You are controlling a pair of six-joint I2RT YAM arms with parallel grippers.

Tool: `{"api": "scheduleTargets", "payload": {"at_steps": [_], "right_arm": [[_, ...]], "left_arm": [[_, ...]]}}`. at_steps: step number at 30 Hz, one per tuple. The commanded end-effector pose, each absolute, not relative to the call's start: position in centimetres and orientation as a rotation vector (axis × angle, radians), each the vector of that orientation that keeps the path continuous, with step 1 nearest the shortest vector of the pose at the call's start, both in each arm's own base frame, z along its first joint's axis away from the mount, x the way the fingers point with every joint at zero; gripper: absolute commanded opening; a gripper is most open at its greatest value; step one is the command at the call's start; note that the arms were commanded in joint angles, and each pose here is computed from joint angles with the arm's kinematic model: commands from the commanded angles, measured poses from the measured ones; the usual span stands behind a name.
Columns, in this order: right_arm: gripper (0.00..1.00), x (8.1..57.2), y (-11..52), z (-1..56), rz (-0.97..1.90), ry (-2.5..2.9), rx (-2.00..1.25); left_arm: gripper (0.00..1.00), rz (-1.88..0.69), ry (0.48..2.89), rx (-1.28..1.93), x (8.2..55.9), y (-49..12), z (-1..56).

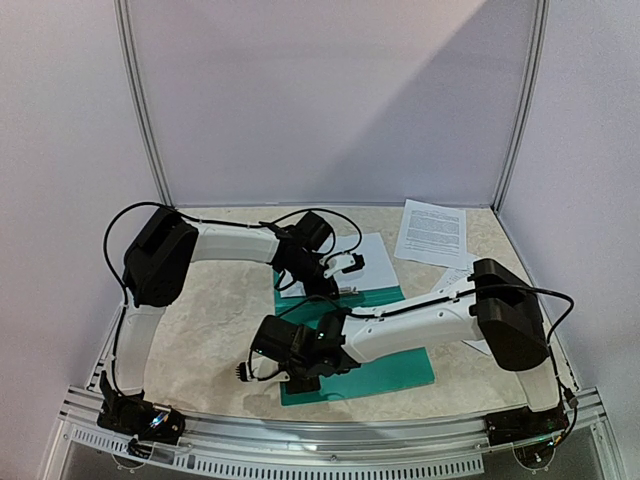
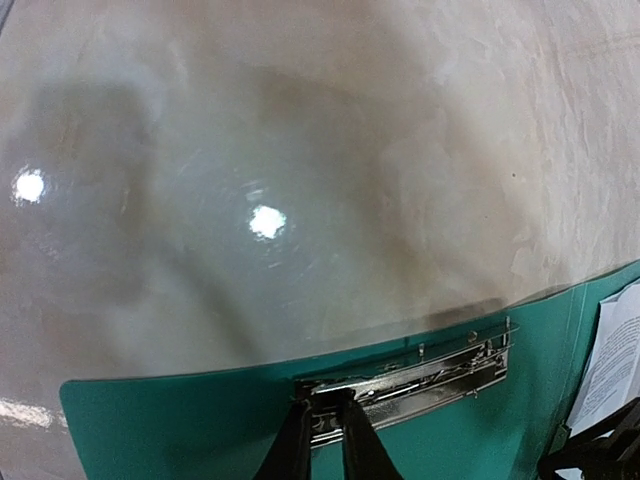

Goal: Put the files into the folder
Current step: Open the spring clip on the folder at the center of the board.

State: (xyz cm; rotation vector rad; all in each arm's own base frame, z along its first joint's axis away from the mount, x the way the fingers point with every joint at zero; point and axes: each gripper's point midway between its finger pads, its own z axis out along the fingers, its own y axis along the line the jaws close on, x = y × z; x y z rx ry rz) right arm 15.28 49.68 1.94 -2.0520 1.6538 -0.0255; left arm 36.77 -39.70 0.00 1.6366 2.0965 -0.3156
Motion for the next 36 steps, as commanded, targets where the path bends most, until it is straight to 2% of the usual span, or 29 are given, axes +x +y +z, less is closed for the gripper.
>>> {"api": "scheduleTargets", "payload": {"at_steps": [1, 4, 7, 12, 16, 23, 30, 36], "right_arm": [[0.15, 15.1, 47.1, -0.8, -0.053, 1.775, -2.039], [0.22, 15.7, 48.7, 3.6, 0.075, 1.776, -1.885], [0.24, 15.2, 50.1, 7.7, 0.212, 1.758, -1.783], [0.27, 14.2, 50.2, 11.0, 0.402, 1.782, -1.632], [0.32, 14.3, 50.1, 12.9, 0.686, 2.003, -1.222], [0.3, 13.2, 49.8, 9.5, 1.233, 2.386, -0.576], [0.26, 14.3, 49.8, 6.5, 1.413, 2.518, -0.293], [0.17, 14.4, 50.0, 4.5, 1.461, 2.587, -0.23]], "left_arm": [[0.35, -0.085, 2.46, 1.896, 30.6, -30.9, -11.8], [0.35, -0.09, 2.468, 1.895, 30.5, -31.0, -11.9], [0.34, -0.093, 2.474, 1.891, 30.5, -31.0, -11.9], [0.34, -0.106, 2.484, 1.886, 30.5, -31.0, -11.9], [0.33, -0.11, 2.489, 1.882, 30.5, -31.0, -12.0], [0.33, -0.12, 2.494, 1.876, 30.6, -31.0, -11.9], [0.32, -0.12, 2.493, 1.876, 30.6, -31.1, -11.9], [0.32, -0.126, 2.495, 1.879, 30.6, -31.0, -11.9]]}}
